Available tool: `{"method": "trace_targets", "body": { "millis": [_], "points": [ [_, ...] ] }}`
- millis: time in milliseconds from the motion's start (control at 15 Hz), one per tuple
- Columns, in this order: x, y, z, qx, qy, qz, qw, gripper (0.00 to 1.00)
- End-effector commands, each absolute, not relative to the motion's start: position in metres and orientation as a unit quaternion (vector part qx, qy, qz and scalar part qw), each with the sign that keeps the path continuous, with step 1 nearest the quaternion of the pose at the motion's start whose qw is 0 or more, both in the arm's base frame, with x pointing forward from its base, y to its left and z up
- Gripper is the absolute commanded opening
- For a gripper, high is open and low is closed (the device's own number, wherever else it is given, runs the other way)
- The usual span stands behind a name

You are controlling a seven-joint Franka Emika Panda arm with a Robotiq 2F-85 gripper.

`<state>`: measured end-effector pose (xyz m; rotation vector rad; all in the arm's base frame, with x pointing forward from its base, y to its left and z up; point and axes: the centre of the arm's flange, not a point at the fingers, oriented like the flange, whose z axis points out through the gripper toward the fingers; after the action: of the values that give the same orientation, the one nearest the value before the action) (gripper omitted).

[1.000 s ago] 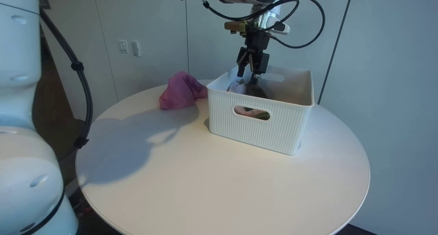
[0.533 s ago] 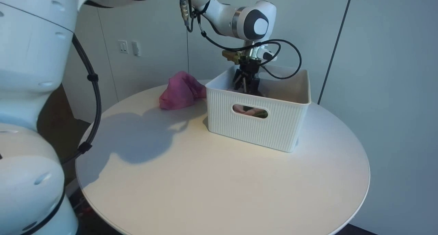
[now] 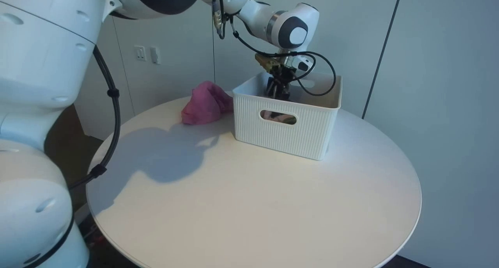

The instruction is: Remove the pink and peach shirts, the moose toy and turnip plushie from the basket

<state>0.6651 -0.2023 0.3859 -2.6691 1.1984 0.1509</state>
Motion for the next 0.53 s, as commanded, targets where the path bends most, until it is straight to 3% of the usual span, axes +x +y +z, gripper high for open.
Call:
{"method": "trace_targets", "body": {
  "millis": [0, 133, 467],
  "points": [
    [0.655, -0.205, 0.43, -0.906, 0.411, 0.009, 0.104, 0.16],
    [0.635, -0.201, 0.474, -0.908, 0.412, -0.024, 0.077, 0.02],
    [0.59, -0.199, 0.579, -0.916, 0.377, -0.138, 0.015, 0.03]
  ]
}}
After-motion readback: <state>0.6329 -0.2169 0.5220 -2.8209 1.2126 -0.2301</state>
